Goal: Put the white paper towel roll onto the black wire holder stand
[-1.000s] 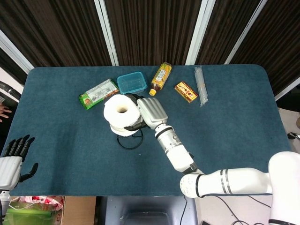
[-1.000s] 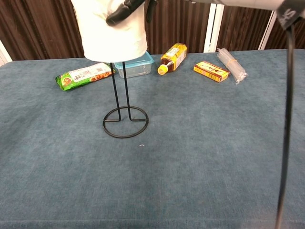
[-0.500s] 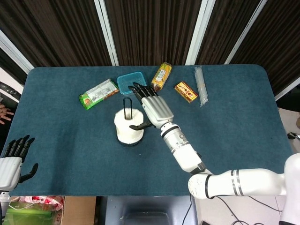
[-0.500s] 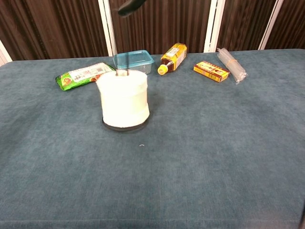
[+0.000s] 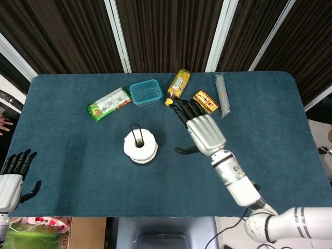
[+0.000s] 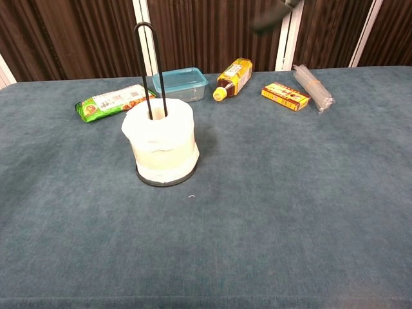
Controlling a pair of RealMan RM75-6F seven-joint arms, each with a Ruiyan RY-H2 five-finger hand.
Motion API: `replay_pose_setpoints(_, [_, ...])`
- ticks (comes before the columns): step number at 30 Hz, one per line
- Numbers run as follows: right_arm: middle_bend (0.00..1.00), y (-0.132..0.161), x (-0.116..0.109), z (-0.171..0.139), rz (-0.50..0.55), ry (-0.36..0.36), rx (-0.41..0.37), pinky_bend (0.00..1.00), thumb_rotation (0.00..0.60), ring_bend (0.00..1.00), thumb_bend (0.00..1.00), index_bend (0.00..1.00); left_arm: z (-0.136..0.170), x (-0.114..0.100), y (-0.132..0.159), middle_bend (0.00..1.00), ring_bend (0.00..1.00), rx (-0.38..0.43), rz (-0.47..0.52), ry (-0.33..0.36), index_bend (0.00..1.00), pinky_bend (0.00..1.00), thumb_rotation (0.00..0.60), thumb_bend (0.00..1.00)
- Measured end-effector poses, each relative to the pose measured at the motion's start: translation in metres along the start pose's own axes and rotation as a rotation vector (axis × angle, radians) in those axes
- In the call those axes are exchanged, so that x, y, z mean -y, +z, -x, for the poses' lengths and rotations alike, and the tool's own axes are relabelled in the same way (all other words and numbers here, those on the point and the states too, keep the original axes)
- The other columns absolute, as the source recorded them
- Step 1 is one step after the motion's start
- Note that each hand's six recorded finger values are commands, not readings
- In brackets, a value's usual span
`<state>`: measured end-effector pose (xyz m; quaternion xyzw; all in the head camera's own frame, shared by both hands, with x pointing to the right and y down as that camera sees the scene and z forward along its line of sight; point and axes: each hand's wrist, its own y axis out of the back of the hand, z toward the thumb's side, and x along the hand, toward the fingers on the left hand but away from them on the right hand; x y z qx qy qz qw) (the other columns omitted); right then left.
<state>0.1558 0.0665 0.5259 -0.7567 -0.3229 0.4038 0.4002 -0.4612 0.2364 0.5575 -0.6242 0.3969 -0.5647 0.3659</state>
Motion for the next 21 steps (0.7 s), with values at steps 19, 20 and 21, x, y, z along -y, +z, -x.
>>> replay_pose_setpoints(19, [0.00, -0.168, 0.060, -0.249, -0.202, -0.041, 0.467, 0.00, 0.600, 0.00, 0.11, 0.00, 0.007, 0.003, 0.008, 0.00, 0.00, 0.043, -0.045, 0.013, 0.00, 0.04, 0.600, 0.42])
replay_pose_setpoints(20, [0.00, -0.168, 0.060, -0.251, -0.193, -0.043, 0.469, 0.00, 0.600, 0.00, 0.11, 0.00, 0.005, 0.005, 0.009, 0.00, 0.00, 0.043, -0.048, 0.004, 0.00, 0.04, 0.600, 0.42])
replay_pose_setpoints(21, [0.00, -0.169, 0.061, -0.253, -0.192, -0.042, 0.472, 0.00, 0.600, 0.00, 0.11, 0.00, 0.003, 0.006, 0.011, 0.00, 0.00, 0.045, -0.050, 0.000, 0.00, 0.04, 0.600, 0.42])
